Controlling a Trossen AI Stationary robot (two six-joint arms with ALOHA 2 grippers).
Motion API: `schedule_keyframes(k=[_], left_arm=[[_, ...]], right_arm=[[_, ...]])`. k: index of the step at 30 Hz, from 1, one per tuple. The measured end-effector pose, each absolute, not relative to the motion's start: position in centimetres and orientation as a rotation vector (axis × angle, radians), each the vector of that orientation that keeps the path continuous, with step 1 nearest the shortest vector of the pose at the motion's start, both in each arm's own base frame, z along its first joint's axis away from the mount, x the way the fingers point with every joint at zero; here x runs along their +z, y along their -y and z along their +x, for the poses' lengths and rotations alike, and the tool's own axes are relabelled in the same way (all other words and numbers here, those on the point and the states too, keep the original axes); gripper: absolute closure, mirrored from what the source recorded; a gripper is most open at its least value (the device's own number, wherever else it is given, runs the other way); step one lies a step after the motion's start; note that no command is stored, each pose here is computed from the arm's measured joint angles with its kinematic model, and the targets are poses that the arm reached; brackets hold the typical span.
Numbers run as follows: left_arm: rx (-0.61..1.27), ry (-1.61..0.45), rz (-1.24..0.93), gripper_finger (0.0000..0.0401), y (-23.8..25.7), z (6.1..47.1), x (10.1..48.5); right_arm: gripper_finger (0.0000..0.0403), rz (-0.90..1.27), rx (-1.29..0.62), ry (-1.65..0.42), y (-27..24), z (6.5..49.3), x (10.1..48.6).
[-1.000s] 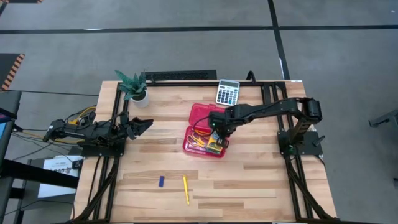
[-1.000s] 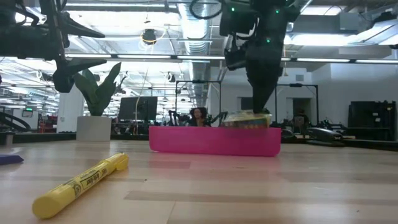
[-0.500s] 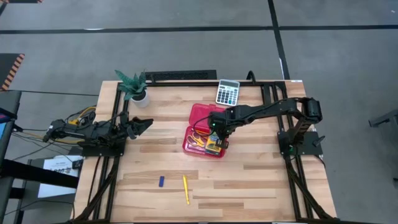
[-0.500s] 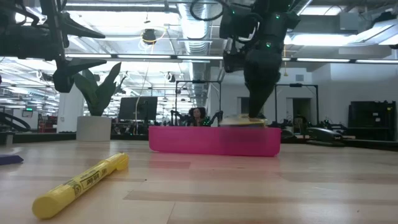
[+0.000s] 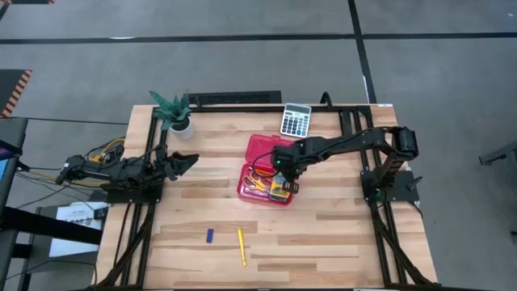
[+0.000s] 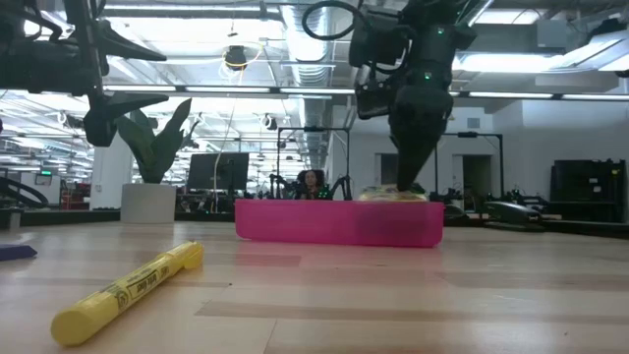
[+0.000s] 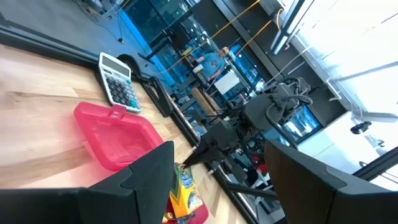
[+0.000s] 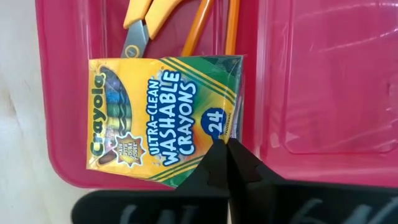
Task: Pack school essentials
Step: Put the yellow box of crayons into the red supply box
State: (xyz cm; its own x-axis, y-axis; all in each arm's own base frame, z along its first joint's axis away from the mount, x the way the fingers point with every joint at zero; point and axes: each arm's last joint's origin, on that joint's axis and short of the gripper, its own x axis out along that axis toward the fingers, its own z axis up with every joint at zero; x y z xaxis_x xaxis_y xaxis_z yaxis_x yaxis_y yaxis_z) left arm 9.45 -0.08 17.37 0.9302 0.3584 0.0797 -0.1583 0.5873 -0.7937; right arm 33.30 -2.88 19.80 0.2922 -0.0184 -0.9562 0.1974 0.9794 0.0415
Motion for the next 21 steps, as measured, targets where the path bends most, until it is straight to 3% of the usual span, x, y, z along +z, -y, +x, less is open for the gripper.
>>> schedule_keyframes(k=[21], left_arm=[[0.31, 0.243, -0.89, 0.0163, 0.07, 9.44, 17.37]], right_arm=[[0.04, 0.143, -0.131, -1.259, 2.92, 33.39, 19.83]])
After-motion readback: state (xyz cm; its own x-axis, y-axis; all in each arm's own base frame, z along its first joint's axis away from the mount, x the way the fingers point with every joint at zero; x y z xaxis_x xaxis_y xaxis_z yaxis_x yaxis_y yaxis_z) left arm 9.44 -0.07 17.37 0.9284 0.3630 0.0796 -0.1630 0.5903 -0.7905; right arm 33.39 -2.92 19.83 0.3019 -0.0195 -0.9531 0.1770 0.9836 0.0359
